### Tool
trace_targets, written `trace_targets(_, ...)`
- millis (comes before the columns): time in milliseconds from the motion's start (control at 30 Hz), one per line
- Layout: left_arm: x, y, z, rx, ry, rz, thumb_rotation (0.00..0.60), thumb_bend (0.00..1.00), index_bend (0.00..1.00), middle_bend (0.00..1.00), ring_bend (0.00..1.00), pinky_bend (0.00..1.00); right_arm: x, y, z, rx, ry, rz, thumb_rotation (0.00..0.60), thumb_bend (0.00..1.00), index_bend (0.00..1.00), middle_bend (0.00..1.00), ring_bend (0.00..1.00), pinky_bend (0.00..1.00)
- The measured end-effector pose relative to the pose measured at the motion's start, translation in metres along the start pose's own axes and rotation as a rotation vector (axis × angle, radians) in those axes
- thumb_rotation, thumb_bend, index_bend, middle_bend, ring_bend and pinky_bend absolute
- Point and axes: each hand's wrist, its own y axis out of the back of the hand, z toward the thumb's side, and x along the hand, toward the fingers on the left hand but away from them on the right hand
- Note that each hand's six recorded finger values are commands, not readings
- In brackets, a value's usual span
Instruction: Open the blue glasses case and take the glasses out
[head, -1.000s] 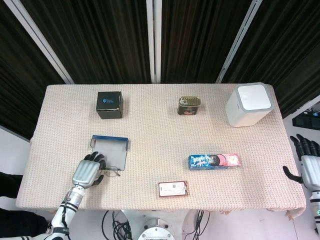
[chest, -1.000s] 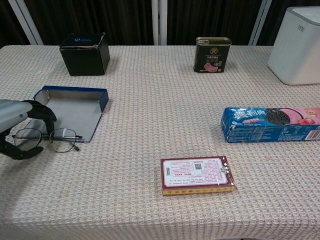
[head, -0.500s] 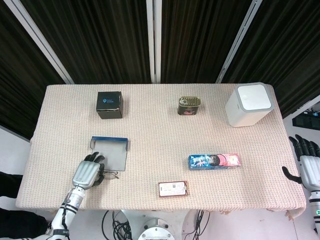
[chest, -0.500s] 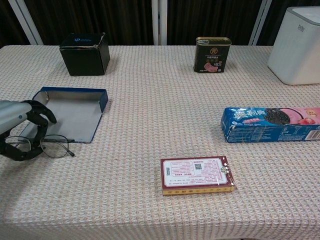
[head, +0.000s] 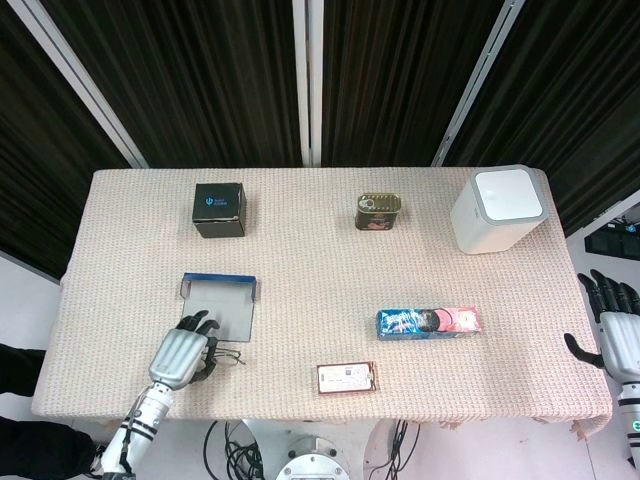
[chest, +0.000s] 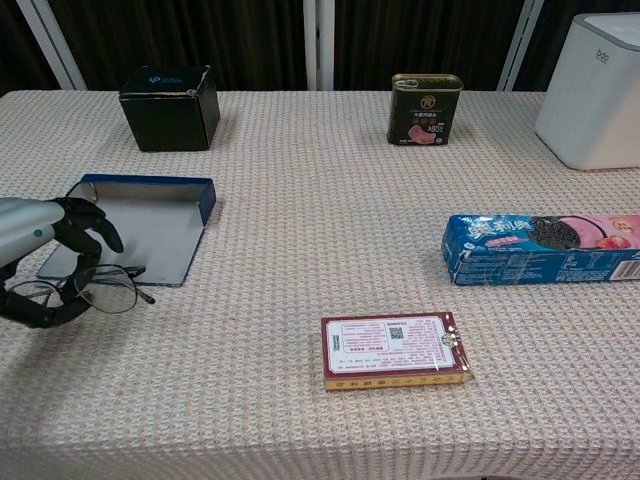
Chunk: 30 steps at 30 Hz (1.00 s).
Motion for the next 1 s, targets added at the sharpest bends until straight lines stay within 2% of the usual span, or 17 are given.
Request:
trace_targets(133, -0.003, -0.005, 0.005, 0.031, -0.019, -0.02, 0.6, 0.38, 0.7, 0.25, 0.1, 0.22, 0.0, -0.001, 0.0, 0.0, 0.0, 0.002, 0.6, 0.24, 0.0, 0.0, 0.0, 0.0)
trace_targets(233, -0.002, -0.009, 0.006, 0.055, -0.022, -0.033, 0.6, 0.38, 0.62, 0.23, 0.1, 0.22, 0.001, 0.0, -0.001, -0.001, -0.001, 0.0, 0.6, 0.24, 0.0, 0.0, 0.0, 0.0)
trace_targets(300, -0.002, -0.012, 0.006, 0.058, -0.026, -0.041, 0.6, 0.37, 0.5, 0.22, 0.1, 0.22, 0.001, 0.002, -0.002, -0.002, -0.003, -0.005, 0.6, 0.24, 0.0, 0.0, 0.0, 0.0)
trace_targets(367, -0.001, -0.012, 0.006, 0.056, -0.034, -0.042, 0.6, 0.35, 0.3, 0.2, 0.1, 0.22, 0.001, 0.003, -0.003, -0.002, -0.005, -0.008, 0.6, 0.24, 0.0, 0.0, 0.0, 0.0)
trace_targets(433, -0.001, -0.011, 0.007, 0.061, -0.05, -0.038, 0.6, 0.34, 0.17, 0.19, 0.09, 0.22, 0.001, 0.003, -0.003, -0.003, -0.005, -0.008, 0.6, 0.24, 0.0, 0.0, 0.0, 0.0)
trace_targets(533, -0.001, -0.012, 0.008, 0.064, -0.071, -0.043, 0.6, 0.33, 0.08, 0.16, 0.08, 0.21, 0.0, 0.003, -0.002, -0.003, -0.002, -0.008, 0.6, 0.24, 0.0, 0.0, 0.0, 0.0)
trace_targets(800, -0.002, -0.014, 0.005, 0.066, -0.072, -0.07, 0.6, 0.33, 0.01, 0.14, 0.06, 0.21, 0.0, 0.003, -0.001, -0.002, -0.001, -0.009, 0.6, 0.24, 0.0, 0.0, 0.0, 0.0)
trace_targets(1000, -0.003, -0.01, 0.006, 0.063, -0.077, -0.066, 0.6, 0.32, 0.0, 0.13, 0.05, 0.21, 0.001, 0.004, -0.001, -0.002, 0.0, -0.011, 0.6, 0.24, 0.0, 0.0, 0.0, 0.0)
